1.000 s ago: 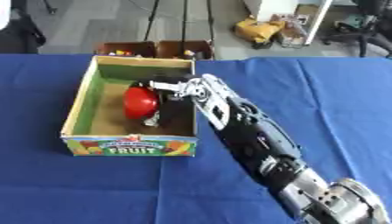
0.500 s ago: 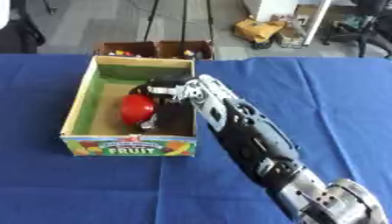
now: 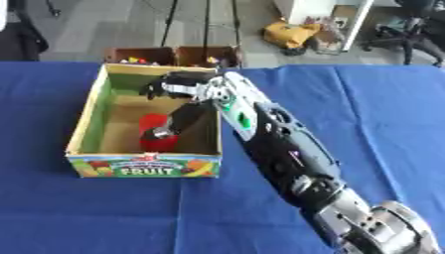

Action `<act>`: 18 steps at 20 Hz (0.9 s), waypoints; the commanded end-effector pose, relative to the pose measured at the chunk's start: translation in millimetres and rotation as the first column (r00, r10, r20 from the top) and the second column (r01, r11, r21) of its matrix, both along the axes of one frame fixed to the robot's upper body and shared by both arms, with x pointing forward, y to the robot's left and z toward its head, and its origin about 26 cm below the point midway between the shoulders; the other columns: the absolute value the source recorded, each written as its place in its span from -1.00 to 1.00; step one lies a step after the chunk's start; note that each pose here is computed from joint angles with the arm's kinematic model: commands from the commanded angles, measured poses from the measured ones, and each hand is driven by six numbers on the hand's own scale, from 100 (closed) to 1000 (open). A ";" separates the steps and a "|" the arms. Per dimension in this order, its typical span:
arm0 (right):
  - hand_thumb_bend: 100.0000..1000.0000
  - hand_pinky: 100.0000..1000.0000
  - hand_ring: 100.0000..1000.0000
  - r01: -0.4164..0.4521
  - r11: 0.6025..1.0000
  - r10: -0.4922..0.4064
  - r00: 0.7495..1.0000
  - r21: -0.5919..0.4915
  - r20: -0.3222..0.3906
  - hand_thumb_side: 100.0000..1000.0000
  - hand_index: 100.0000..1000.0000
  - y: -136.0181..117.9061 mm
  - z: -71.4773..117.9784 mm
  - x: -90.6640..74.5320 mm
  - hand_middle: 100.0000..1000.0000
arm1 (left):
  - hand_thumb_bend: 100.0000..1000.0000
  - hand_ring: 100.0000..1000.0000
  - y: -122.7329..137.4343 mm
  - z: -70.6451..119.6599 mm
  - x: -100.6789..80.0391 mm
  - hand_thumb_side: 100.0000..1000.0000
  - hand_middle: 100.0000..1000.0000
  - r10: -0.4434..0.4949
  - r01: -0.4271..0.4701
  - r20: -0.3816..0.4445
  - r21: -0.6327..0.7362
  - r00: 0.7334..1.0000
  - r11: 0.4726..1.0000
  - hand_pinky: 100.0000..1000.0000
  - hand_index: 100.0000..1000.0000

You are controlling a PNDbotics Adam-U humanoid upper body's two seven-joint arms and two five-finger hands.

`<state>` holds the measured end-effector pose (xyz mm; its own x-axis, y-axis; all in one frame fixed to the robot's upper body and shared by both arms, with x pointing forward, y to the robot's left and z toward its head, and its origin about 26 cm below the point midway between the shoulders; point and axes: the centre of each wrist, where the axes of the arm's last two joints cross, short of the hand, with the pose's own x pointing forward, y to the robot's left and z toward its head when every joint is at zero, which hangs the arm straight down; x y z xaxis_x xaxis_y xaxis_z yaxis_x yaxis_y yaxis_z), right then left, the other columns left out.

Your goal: Pick up objects on the table and place them in the box.

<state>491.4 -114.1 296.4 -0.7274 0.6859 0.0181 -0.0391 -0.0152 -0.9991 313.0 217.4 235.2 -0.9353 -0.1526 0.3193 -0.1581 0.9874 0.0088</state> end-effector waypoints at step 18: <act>-1.00 0.40 0.52 -0.193 0.806 -0.148 0.850 0.560 0.506 0.19 0.64 -73.2 109.7 -106.0 0.18 | -1.00 0.80 4.5 3.6 -2.6 1.00 0.44 0.025 -0.025 0.014 -0.008 1.000 1.000 0.39 0.54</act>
